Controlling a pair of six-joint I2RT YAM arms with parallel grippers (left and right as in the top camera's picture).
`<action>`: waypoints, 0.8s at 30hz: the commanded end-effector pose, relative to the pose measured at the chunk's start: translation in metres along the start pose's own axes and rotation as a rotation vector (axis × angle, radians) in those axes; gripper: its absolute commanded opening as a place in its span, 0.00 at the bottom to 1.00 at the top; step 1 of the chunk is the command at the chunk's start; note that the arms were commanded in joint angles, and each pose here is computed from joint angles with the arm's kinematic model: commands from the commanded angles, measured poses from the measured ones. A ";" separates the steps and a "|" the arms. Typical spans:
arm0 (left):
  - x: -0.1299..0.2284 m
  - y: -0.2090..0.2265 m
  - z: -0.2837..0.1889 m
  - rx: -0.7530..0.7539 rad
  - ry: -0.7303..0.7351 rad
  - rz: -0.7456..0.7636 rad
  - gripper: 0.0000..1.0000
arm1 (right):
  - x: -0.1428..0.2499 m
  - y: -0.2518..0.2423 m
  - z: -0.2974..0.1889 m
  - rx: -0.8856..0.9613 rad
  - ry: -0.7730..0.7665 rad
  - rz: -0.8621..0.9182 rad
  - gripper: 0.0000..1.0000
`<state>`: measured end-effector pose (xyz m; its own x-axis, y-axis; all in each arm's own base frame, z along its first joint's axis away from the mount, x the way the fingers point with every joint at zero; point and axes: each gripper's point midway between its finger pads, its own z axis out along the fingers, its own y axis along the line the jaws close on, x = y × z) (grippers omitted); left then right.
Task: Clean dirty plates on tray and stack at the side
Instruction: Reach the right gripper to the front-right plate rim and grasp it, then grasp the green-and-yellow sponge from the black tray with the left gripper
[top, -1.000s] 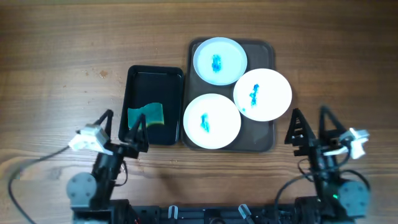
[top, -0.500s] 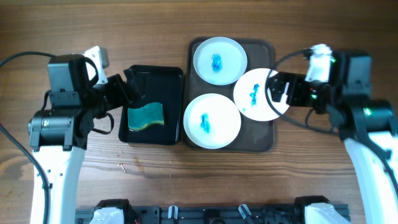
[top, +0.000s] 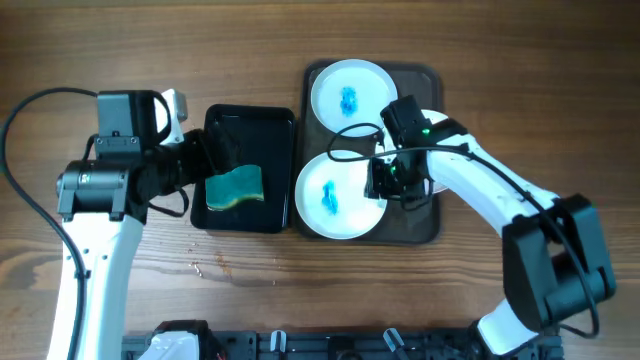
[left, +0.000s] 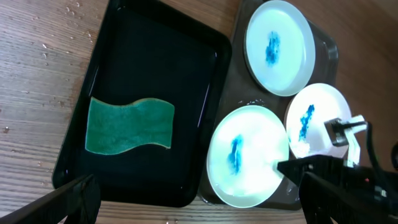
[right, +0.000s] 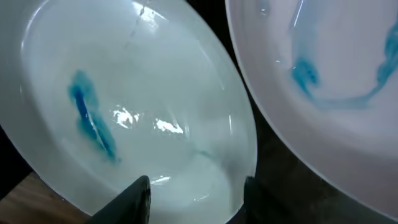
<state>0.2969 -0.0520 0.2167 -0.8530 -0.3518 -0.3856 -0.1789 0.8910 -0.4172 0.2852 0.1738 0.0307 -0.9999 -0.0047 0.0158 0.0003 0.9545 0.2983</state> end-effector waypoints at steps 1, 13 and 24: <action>0.005 0.010 0.007 -0.056 0.020 -0.001 1.00 | -0.002 -0.020 0.016 0.088 0.016 0.038 0.54; 0.024 -0.002 0.042 -0.068 0.153 0.037 0.88 | -0.020 -0.028 0.032 0.049 -0.092 0.132 0.04; 0.058 0.086 0.157 -0.579 0.372 -0.054 0.61 | -0.022 -0.036 0.030 0.063 -0.096 0.162 0.04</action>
<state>0.3098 -0.0537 0.0661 -0.9358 -0.3453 -0.0704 -0.3468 0.9379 0.0098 0.3120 0.1591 0.0013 -0.9838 0.1734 -0.0453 0.1531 0.9445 0.2908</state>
